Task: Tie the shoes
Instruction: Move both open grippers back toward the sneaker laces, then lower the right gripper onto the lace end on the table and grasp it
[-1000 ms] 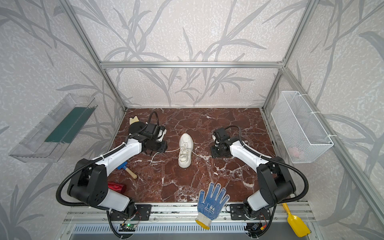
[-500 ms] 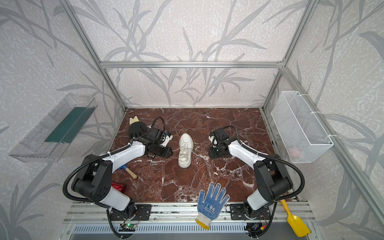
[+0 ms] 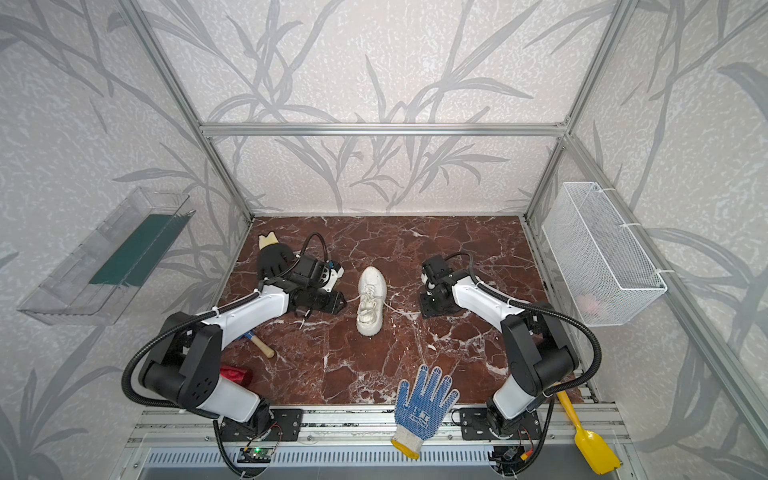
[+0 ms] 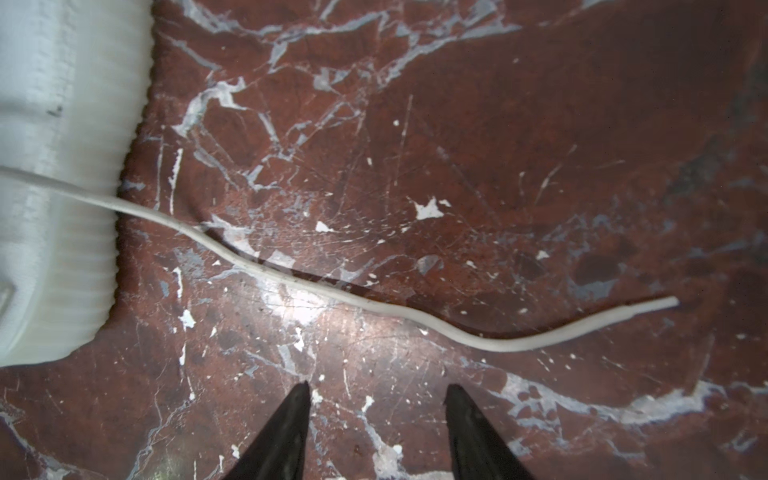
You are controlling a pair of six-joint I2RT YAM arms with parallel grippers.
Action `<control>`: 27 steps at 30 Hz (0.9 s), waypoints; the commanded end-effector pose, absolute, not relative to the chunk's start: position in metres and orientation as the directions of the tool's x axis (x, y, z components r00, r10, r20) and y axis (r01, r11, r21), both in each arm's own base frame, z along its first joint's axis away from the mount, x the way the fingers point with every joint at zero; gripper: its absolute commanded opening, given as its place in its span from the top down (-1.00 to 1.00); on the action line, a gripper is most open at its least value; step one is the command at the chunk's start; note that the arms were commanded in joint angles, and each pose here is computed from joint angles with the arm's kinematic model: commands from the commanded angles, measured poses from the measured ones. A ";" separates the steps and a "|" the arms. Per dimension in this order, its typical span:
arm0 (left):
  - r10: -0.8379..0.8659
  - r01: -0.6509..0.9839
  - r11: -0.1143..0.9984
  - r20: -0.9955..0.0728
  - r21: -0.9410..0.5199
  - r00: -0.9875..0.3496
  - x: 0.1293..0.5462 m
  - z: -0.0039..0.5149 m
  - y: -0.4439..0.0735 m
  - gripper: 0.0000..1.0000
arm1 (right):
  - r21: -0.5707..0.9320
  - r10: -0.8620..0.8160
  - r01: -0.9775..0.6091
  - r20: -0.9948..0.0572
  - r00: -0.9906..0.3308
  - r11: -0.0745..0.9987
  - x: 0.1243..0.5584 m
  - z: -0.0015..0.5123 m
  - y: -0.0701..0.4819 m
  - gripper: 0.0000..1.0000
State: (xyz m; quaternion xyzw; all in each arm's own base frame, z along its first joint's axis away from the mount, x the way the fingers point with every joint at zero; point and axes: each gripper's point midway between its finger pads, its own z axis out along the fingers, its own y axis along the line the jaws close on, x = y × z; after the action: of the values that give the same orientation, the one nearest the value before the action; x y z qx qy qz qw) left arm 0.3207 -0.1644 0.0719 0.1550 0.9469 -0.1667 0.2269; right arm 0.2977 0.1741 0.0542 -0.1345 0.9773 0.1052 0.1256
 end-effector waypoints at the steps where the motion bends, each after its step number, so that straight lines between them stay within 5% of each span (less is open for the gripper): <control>1: 0.223 0.403 0.884 -0.543 -0.237 -0.809 0.326 0.083 -0.169 0.07 | 0.214 -0.346 -0.428 -0.334 -0.877 0.878 0.301 0.059 0.195 -0.07; 14: 0.154 0.365 0.884 -0.557 -0.290 -0.816 0.332 0.076 -0.175 0.07 | 0.230 -0.521 -0.619 -0.369 -0.770 0.751 0.303 0.040 0.233 0.00; 27: 0.121 0.328 0.899 -0.555 -0.291 -0.823 0.331 0.071 -0.170 0.07 | 0.179 -0.510 -0.592 -0.353 -0.784 0.786 0.298 0.037 0.229 0.05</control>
State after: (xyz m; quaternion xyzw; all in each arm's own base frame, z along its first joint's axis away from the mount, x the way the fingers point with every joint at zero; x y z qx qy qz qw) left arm 0.3297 -0.1707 0.0675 0.1260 0.9374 -0.1923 0.2617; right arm 0.2992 0.2272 0.0271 -0.2946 0.9368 0.1380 0.1285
